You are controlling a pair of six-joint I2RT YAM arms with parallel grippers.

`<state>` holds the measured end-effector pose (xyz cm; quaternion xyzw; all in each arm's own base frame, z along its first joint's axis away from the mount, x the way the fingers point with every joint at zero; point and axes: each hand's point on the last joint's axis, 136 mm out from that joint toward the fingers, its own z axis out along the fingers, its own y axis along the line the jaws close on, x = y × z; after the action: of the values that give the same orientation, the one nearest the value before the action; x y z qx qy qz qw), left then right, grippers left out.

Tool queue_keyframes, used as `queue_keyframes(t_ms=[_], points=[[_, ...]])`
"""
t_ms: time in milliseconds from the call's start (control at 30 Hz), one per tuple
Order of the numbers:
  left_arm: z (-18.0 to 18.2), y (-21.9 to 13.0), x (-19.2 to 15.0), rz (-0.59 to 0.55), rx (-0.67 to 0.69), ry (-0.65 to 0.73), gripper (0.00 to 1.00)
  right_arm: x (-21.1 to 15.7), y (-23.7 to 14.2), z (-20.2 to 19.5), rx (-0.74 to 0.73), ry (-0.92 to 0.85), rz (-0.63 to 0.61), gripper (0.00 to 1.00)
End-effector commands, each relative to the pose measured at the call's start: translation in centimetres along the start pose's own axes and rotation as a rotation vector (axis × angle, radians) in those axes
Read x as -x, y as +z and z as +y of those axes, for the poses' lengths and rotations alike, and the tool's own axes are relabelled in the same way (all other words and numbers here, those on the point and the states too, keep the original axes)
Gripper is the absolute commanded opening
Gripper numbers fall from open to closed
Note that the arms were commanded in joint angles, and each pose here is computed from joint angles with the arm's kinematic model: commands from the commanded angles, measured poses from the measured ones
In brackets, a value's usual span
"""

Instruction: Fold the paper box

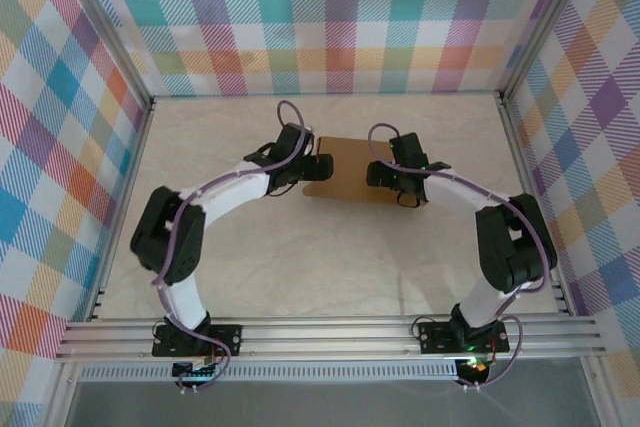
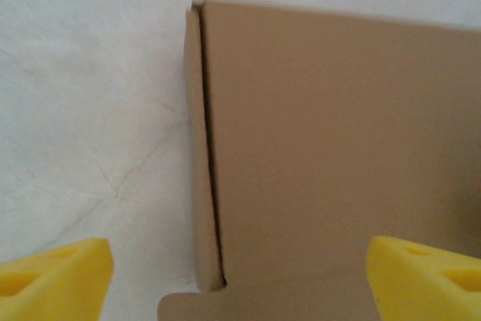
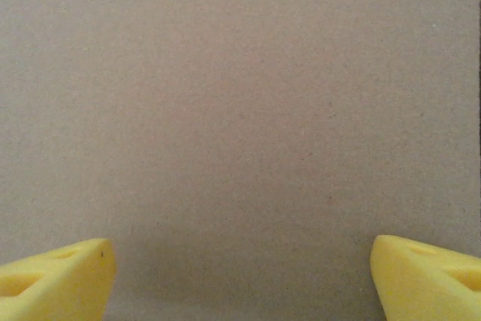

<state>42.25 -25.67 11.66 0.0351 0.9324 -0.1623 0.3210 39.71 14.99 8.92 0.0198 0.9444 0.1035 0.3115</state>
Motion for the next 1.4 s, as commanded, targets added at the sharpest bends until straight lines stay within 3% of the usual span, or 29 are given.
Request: queue_keyframes(t_ms=[0, 200, 467, 800, 1033, 1367], points=[[0.3, 1.5, -1.7, 0.144, -0.056, -0.082, 0.73, 1.7, -2.2, 1.1, 0.116, 0.020, -0.063, 0.88], [1.7, 3.8, -1.9, 0.187, -0.092, -0.146, 0.47, 3.5, -4.3, -0.1, 0.224, 0.159, -0.123, 0.88], [1.8, 4.9, -3.0, 0.245, -0.142, -0.167, 0.36, 2.8, -3.1, -3.4, 0.311, 0.404, -0.072, 0.88], [3.1, 5.9, -4.4, 0.305, -0.160, -0.237, 0.33, 0.7, -0.3, -4.3, 0.357, 0.571, 0.040, 0.88], [4.2, 6.4, -4.5, 0.320, -0.195, -0.294, 0.33, 0.0, -0.7, -7.9, 0.195, 0.619, -0.036, 0.90], [5.2, 7.2, -5.1, 0.348, -0.237, -0.357, 0.32, 0.2, 0.7, -5.2, 0.482, 0.645, 0.014, 0.92]])
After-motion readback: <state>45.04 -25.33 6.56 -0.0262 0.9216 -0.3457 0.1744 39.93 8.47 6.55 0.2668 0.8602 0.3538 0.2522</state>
